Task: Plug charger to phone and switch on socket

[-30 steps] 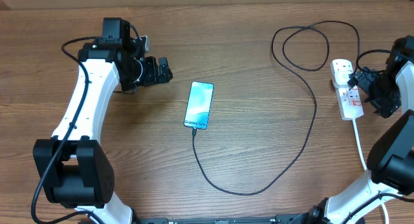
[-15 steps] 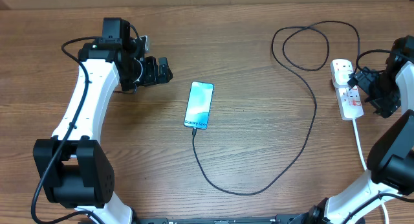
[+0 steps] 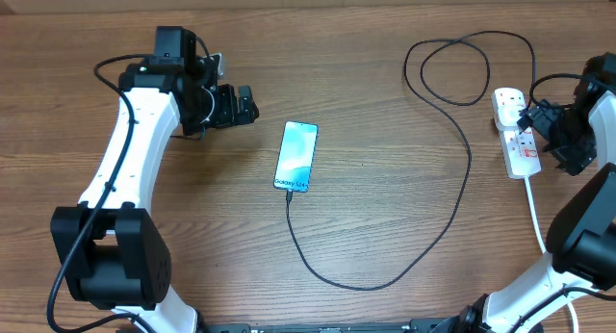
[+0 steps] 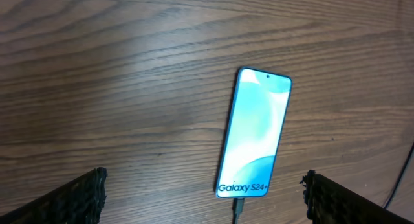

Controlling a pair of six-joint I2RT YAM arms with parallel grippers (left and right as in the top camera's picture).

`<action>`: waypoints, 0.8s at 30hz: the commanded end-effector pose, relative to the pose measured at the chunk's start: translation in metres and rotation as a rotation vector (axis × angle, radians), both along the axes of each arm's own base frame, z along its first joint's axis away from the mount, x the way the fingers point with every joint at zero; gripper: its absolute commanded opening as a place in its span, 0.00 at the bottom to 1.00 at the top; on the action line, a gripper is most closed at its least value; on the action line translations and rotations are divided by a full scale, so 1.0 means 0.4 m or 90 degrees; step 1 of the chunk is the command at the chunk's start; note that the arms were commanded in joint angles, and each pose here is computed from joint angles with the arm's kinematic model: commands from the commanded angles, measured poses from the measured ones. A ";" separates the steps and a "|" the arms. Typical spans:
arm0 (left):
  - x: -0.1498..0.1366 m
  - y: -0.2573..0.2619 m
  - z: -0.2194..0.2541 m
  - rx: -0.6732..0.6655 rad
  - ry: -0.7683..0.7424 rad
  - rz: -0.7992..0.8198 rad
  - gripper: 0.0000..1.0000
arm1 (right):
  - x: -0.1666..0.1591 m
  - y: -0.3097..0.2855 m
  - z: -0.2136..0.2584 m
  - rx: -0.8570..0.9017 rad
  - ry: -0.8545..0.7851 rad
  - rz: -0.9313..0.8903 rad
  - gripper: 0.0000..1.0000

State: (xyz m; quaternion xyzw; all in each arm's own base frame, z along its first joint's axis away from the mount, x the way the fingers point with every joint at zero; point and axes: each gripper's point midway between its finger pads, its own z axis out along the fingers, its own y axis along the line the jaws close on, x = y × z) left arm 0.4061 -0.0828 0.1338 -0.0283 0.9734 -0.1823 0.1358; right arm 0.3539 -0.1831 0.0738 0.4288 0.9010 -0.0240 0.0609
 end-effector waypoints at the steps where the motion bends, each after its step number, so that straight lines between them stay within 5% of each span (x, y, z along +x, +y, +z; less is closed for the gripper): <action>1: -0.014 -0.037 0.077 0.000 -0.052 -0.027 1.00 | 0.010 -0.002 0.029 -0.009 -0.020 0.006 1.00; 14: -0.086 -0.055 0.308 0.042 -0.229 -0.078 1.00 | 0.010 -0.002 0.029 -0.009 -0.019 0.006 1.00; 24: -0.090 -0.099 0.217 -0.013 -0.235 -0.119 1.00 | 0.010 -0.002 0.029 -0.009 -0.020 0.006 1.00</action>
